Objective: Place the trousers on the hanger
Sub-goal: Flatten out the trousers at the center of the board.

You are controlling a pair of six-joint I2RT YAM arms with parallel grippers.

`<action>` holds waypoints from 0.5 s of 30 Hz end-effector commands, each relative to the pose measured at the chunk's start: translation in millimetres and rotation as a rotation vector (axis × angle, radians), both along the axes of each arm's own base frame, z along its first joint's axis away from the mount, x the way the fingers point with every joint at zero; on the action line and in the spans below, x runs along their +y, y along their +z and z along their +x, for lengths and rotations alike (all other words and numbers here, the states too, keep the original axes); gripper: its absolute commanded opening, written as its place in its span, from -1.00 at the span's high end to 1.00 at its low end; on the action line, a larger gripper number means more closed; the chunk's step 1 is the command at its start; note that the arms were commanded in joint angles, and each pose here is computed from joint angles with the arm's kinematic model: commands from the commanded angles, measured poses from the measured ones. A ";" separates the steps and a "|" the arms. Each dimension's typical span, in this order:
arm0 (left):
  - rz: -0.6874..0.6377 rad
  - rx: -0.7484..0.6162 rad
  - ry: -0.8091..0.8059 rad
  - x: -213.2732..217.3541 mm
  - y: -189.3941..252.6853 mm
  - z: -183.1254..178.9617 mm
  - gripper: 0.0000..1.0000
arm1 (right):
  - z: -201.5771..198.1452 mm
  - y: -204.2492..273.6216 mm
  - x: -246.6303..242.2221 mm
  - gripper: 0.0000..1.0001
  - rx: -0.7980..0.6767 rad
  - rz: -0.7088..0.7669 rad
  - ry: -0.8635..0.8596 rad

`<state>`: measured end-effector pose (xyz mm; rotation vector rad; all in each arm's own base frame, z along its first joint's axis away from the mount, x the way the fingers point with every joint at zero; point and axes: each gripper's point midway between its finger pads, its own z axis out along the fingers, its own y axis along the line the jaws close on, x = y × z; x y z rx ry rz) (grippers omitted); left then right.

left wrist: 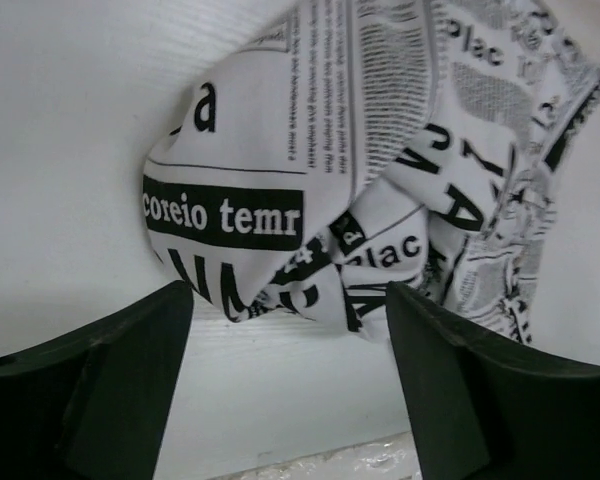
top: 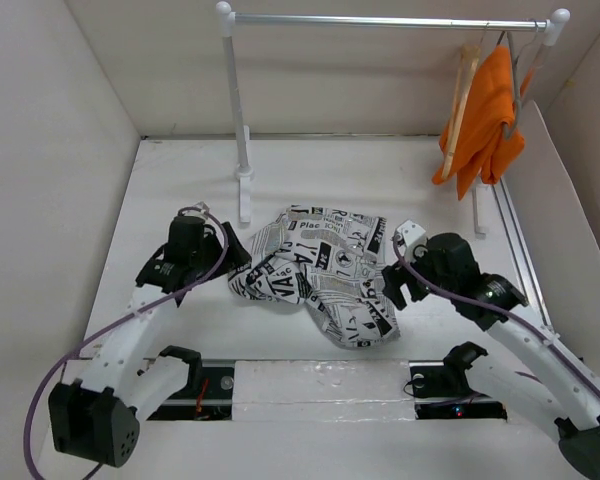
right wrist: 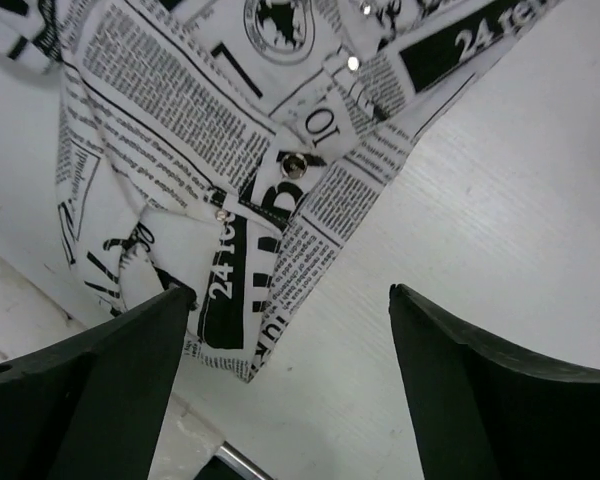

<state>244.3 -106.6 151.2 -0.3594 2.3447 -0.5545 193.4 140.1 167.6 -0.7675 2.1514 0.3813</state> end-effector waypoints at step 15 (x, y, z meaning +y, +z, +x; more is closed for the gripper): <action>-0.127 0.176 0.053 -28.6 -106.4 12.3 -0.65 | -25.4 -116.0 23.8 -0.73 0.315 0.114 -0.076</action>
